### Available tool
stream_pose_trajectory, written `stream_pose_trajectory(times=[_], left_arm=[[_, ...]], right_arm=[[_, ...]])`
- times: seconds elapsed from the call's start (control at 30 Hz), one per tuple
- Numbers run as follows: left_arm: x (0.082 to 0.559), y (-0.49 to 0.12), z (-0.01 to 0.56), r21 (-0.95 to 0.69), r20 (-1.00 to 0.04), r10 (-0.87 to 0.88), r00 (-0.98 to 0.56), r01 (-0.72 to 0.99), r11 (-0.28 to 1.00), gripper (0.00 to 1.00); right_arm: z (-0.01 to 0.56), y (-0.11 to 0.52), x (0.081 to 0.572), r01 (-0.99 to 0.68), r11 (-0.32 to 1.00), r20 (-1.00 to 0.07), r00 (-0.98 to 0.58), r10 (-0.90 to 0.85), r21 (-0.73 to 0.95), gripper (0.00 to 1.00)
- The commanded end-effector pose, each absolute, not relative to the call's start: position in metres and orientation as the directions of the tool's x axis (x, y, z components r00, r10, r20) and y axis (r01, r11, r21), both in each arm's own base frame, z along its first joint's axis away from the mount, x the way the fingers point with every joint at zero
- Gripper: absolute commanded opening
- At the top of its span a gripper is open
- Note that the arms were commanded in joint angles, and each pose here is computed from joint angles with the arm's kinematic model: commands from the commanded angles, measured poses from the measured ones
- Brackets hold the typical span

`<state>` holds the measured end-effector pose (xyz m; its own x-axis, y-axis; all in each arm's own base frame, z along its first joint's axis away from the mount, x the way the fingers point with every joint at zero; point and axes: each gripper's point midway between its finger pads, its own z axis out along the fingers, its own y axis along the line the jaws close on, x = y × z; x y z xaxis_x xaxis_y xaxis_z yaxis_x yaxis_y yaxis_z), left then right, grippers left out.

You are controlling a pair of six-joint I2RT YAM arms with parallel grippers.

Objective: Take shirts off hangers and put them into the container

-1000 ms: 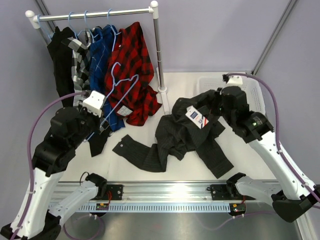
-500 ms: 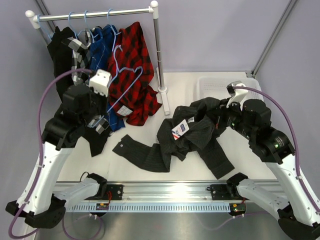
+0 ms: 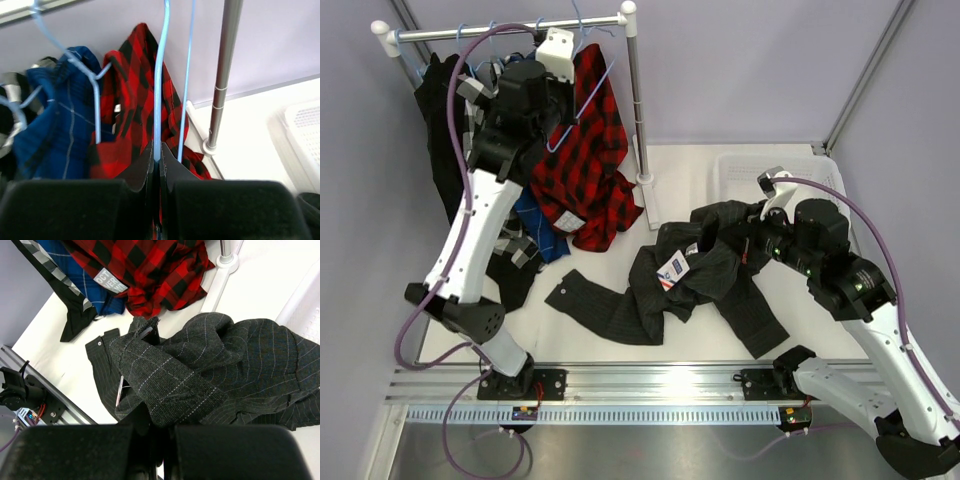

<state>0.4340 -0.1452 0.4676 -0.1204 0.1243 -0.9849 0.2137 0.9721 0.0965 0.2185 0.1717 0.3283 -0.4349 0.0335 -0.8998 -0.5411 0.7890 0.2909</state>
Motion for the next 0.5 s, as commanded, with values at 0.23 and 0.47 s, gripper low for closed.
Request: stream_pose_trajectory(times=[0.23, 0.47], left_arm=[[0.494, -0.141, 0.46, 0.056, -0.993, 0.069, -0.098, 0.125, 0.991, 0.0], [0.502, -0.149, 0.419, 0.052, -0.98, 0.079, -0.184, 0.149, 0.987, 0.15]], right_arm=[[0.333, 0.175, 0.216, -0.572, 0.769, -0.91, -0.413, 0.031, 0.285, 0.0], [0.325, 0.177, 0.218, -0.578, 0.769, -0.902, -0.432, -0.006, 0.272, 0.01]])
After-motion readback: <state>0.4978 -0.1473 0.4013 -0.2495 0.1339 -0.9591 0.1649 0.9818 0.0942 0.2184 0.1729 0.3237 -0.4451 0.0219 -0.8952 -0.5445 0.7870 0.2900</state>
